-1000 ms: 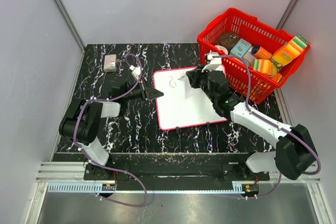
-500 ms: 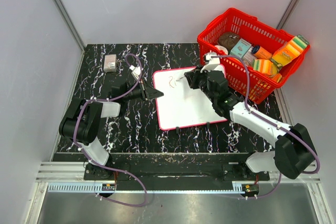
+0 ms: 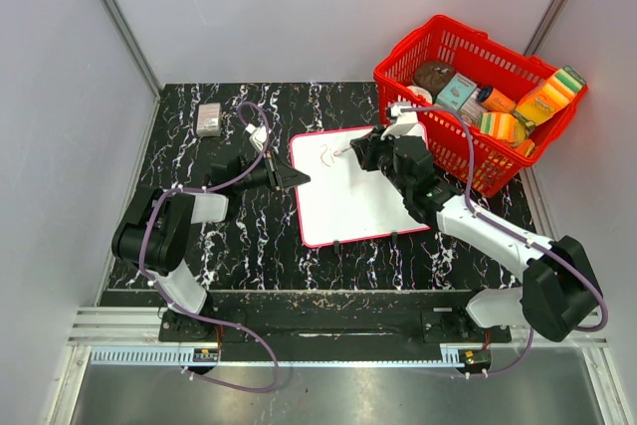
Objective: Write a sentence on the whiteboard
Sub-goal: Put down the whiteboard on the whiteboard stand.
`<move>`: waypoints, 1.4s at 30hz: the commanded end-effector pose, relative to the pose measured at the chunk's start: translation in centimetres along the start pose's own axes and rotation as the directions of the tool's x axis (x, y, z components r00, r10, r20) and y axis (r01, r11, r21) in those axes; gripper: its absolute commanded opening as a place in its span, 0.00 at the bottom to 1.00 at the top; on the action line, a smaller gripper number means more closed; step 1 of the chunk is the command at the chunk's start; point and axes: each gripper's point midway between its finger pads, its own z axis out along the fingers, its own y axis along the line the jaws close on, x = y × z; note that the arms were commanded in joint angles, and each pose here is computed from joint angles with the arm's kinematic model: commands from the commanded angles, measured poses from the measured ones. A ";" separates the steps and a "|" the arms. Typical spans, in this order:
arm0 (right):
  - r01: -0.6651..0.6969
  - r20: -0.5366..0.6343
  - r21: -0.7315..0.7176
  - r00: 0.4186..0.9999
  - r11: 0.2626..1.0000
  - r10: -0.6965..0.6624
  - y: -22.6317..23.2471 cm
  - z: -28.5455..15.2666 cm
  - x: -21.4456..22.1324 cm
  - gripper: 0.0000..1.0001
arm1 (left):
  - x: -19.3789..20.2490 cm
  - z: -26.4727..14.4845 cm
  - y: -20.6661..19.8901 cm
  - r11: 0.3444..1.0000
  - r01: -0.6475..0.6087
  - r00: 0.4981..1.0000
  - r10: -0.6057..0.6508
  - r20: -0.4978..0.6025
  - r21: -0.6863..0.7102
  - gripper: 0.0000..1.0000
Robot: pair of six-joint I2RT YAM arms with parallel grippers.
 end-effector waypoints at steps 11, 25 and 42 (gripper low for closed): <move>0.031 -0.028 0.053 0.999 0.998 -0.030 -1.7 -1.2 1.2 0.00 | -0.5 0.3 -1.1 0.992 -0.123 0.992 0.123 0.007 0.038 0.00; 0.005 -0.036 -0.016 0.999 1.000 -0.005 -0.6 -1.6 1.8 0.00 | -0.5 0.3 -1.1 0.992 -0.124 0.992 0.123 0.006 0.036 0.00; -0.078 0.053 -0.093 0.995 0.993 0.083 1.1 -2.5 -0.7 0.00 | -0.5 0.3 -1.1 0.991 -0.125 0.992 0.125 0.006 0.035 0.00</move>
